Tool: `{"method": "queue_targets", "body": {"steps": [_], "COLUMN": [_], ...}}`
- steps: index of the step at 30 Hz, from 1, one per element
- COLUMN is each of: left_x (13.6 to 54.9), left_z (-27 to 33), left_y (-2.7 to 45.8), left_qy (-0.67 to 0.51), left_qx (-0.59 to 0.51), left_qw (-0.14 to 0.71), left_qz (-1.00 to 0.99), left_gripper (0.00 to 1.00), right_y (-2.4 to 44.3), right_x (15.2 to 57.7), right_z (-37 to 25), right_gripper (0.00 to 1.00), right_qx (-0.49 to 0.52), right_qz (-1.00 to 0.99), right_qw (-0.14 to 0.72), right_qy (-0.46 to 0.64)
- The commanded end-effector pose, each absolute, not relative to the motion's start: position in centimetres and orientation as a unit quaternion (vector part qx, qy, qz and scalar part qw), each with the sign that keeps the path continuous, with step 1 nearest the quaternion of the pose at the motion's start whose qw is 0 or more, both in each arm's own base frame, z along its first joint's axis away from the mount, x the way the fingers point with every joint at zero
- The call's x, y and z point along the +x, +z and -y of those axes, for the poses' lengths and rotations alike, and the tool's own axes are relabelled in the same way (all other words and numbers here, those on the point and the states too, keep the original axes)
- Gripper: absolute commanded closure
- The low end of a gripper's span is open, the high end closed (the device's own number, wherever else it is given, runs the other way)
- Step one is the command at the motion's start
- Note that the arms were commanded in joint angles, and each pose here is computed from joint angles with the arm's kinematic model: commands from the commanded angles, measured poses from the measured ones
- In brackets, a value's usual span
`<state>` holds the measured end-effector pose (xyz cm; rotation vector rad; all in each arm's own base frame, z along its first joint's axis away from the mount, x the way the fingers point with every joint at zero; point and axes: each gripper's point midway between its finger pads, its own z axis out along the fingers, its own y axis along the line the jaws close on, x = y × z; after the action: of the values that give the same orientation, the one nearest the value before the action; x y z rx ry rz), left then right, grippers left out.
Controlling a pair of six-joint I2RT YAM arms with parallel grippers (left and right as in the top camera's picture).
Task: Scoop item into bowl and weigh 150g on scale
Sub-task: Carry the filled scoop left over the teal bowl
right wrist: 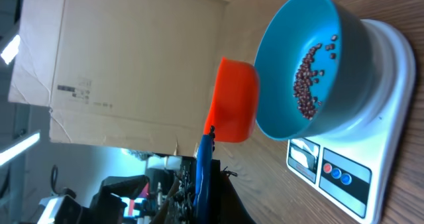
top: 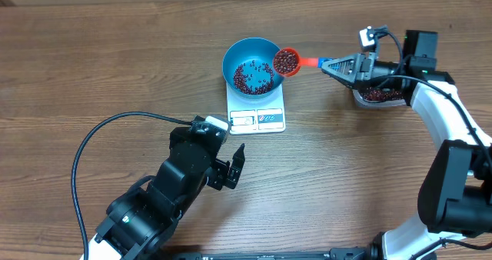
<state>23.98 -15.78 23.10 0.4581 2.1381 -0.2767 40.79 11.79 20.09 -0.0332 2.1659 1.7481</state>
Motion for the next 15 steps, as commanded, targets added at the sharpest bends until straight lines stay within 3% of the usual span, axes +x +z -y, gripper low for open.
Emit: {"method": "queue_targets", "body": {"steps": [1,15], "left_x": [24.0,24.0], "left_z": [15.6,15.6], "left_y": [23.0,23.0], "left_qy": [-0.105,-0.105], "left_qx": [0.191,0.191], "left_qw": [0.453,0.453], "left_qz": [-0.864,-0.864], "left_gripper": [0.0,0.01], "right_y": [19.4,18.5], "right_x": [41.0,42.1], "right_z": [-12.6,-15.2], "right_gripper": [0.96,0.96], "right_qx": [0.004,-0.018], "right_qz": [-0.775,-0.799], "right_qw": [0.163,0.19], "right_qy": [0.611,0.57]}}
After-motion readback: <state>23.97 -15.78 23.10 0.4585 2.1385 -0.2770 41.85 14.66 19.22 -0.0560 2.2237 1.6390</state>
